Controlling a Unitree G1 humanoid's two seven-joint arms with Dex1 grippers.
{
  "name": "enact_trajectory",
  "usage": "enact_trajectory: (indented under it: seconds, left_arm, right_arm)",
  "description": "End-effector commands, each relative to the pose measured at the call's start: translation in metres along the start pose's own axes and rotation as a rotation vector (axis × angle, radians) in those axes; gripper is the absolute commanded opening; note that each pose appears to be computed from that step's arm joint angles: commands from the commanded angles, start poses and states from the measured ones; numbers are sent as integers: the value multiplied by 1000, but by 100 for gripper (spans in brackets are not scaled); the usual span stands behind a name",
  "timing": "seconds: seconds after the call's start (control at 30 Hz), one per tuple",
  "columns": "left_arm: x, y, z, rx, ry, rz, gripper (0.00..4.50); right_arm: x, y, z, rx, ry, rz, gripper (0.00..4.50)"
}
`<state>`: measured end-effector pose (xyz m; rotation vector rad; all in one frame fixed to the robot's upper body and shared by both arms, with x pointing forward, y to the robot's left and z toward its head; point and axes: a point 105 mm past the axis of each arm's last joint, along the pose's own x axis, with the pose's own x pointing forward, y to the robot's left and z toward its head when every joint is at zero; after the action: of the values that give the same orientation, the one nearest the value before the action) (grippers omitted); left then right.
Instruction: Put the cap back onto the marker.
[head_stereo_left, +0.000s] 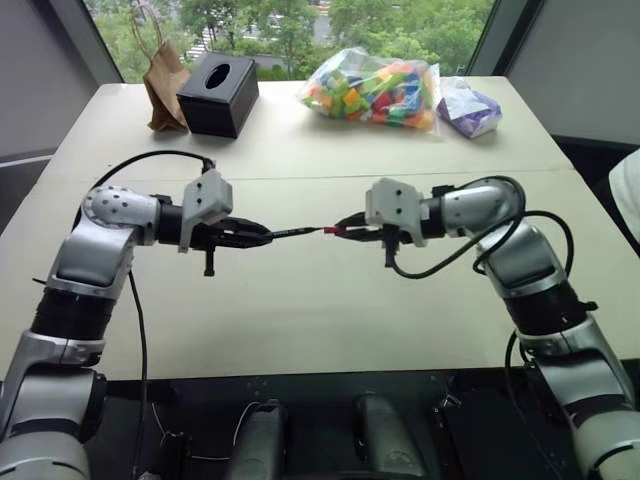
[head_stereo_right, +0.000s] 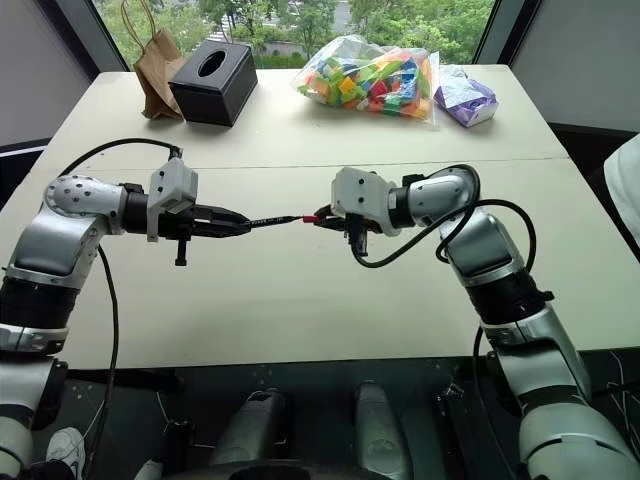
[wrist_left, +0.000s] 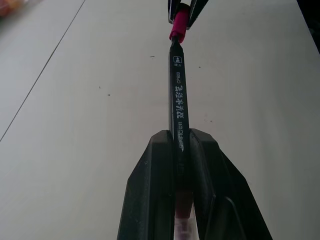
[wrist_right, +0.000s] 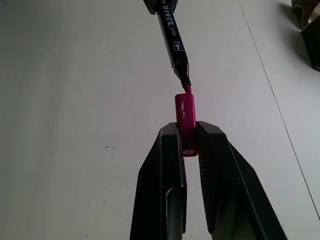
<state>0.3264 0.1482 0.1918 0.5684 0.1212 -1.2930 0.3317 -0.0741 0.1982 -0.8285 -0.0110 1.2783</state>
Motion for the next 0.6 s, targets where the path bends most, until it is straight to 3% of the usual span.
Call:
enact_trajectory:
  seconds: [0.03,0.6]
  left_arm:
    - [-2,-1,8,37,-18,0,0]
    - [-1,-1,9,38,-22,0,0]
  right_arm:
    - [-5,-1,14,-37,-30,3,4]
    - [-3,-7,20,-47,-56,-32,4]
